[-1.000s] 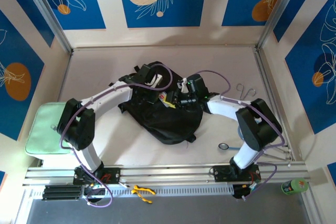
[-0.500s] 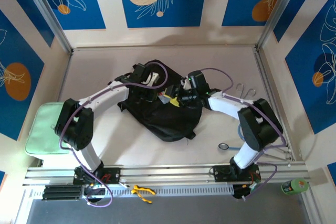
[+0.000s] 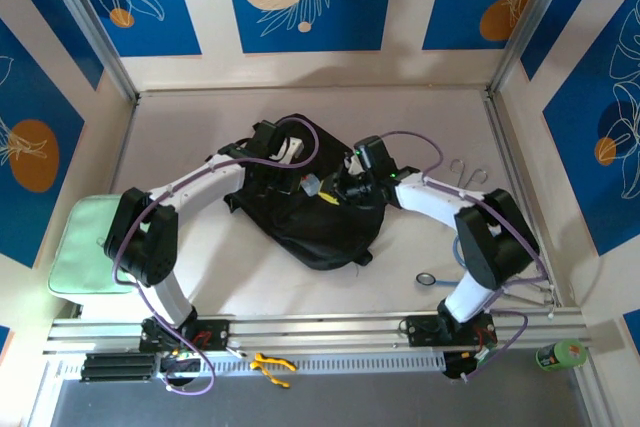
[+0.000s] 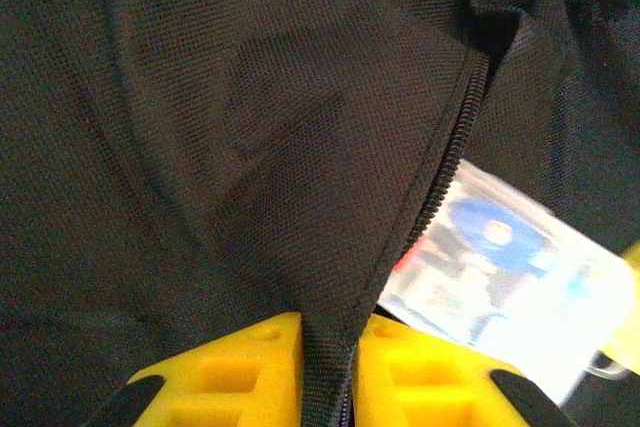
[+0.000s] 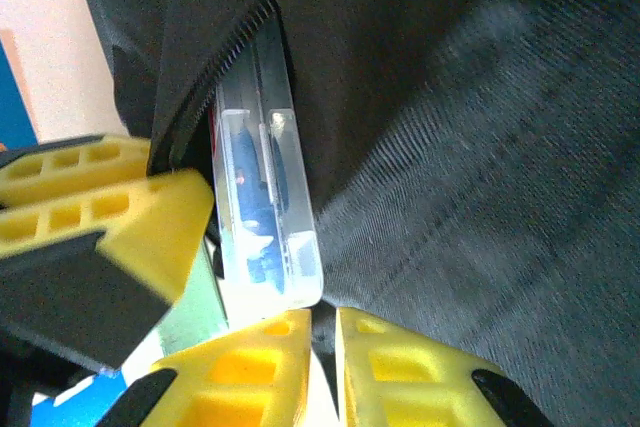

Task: Pack the student bag
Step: Place the loose stationery in the student bag.

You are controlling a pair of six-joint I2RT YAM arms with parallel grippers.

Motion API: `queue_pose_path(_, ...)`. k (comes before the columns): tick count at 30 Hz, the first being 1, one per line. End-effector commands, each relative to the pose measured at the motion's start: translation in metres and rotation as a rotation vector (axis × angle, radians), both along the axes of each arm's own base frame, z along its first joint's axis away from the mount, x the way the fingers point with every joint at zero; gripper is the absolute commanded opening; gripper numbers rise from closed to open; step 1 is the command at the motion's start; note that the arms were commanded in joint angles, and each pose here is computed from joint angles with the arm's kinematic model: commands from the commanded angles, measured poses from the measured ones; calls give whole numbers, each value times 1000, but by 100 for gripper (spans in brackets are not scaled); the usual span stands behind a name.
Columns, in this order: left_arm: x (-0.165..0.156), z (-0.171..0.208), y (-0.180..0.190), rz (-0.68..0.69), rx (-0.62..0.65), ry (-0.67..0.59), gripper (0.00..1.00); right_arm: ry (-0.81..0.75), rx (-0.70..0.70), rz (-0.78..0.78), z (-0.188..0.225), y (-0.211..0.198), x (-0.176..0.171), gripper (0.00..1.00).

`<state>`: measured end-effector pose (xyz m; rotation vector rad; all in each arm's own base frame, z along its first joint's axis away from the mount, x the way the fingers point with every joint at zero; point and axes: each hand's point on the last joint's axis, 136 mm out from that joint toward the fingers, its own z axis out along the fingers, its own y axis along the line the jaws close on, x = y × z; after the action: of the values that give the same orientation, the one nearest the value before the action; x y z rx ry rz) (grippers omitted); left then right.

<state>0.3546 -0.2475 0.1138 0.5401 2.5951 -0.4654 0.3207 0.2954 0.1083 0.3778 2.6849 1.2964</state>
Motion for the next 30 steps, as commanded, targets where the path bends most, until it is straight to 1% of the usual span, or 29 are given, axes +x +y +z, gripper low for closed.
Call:
queue_pose_path(1,3,14,0,9,-39,-18,20,-75,31,31,7,19,20,14)
queue_pose_path(6,2,15,1,7,-34,-16,20,-91,44,20,5,31,40,11)
queue_pose_path(14,-3,16,-8,-23,-80,9,18,-121,59,13,-5,29,47,5)
queue_pose_path(18,-4,17,-13,-30,-112,29,18,-123,106,46,-5,41,51,3)
queue_pose_path(21,-5,17,-14,-30,-113,33,18,-106,123,62,-6,46,49,3)
queue_pose_path(26,-4,18,-11,-24,-107,32,18,-135,125,14,3,19,45,5)
queue_pose_path(30,-4,19,-14,-31,-122,39,20,-174,77,0,15,-2,36,9)
